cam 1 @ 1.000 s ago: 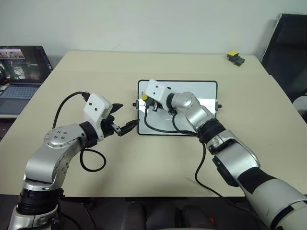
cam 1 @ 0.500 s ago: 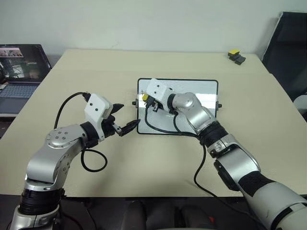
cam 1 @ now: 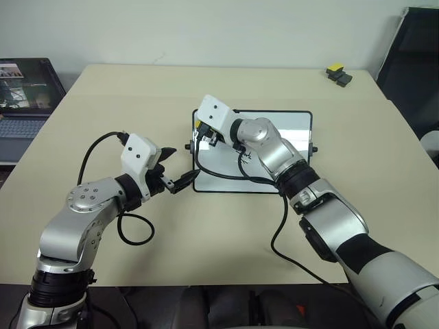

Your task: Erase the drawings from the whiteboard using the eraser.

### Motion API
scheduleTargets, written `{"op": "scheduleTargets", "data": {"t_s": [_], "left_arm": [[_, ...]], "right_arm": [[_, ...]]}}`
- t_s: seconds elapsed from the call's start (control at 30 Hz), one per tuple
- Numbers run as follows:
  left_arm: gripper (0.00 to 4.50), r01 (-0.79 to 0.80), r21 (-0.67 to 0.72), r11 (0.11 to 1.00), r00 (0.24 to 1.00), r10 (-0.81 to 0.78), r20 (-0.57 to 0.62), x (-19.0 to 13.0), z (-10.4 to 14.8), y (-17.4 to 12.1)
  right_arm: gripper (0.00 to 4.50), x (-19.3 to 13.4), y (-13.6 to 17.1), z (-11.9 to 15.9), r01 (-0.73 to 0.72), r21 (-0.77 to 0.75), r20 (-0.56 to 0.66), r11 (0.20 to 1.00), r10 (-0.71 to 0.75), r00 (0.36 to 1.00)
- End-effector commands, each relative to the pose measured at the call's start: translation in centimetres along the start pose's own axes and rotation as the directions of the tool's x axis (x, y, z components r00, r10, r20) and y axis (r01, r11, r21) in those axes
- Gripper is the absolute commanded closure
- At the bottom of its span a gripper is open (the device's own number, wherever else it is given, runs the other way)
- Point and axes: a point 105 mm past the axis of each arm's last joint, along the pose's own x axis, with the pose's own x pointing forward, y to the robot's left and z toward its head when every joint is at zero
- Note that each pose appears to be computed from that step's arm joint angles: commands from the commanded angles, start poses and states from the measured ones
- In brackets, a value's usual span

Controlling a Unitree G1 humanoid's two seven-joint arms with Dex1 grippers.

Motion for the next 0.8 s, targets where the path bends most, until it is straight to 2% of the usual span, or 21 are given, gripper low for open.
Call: {"op": "scheduleTargets", "data": {"t_s": [0.03, 0.13, 0.2, 0.47, 0.57, 0.8], "left_arm": [[0.0, -0.025, 0.025, 0.999, 0.999, 0.024, 0.037, -0.4, 1.2, 0.4], [0.0, -0.023, 0.024, 0.999, 0.999, 0.022, 0.039, -0.4, 1.2, 0.3], [0.0, -0.024, 0.023, 0.999, 0.999, 0.023, 0.04, -0.3, 1.3, 0.4], [0.0, -0.055, 0.016, 0.998, 0.997, 0.055, 0.048, -0.2, 1.8, 1.0], [0.0, -0.056, 0.014, 0.998, 0.997, 0.055, 0.046, -0.2, 1.7, 1.0], [0.0, -0.055, 0.013, 0.998, 0.998, 0.054, 0.042, -0.1, 1.5, 1.0]], "right_arm": [[3.15, 0.2, -0.5, 0.6, 0.016, -0.047, 0.011, 0.999, -0.015, 1.0], [3.15, 0.0, 1.0, -2.6, -0.068, -0.055, -0.089, 0.996, 0.063, 0.994], [3.15, -0.2, 1.5, -3.8, -0.104, -0.055, -0.124, 0.993, 0.096, 0.988], [3.15, -0.8, 2.8, -5.9, -0.189, -0.066, -0.194, 0.98, 0.173, 0.966], [3.15, -0.8, 2.5, -5.8, -0.183, -0.068, -0.193, 0.981, 0.167, 0.967], [3.15, -0.5, -1.6, -2.5, -0.031, -0.085, -0.116, 0.996, 0.021, 0.993]]}}
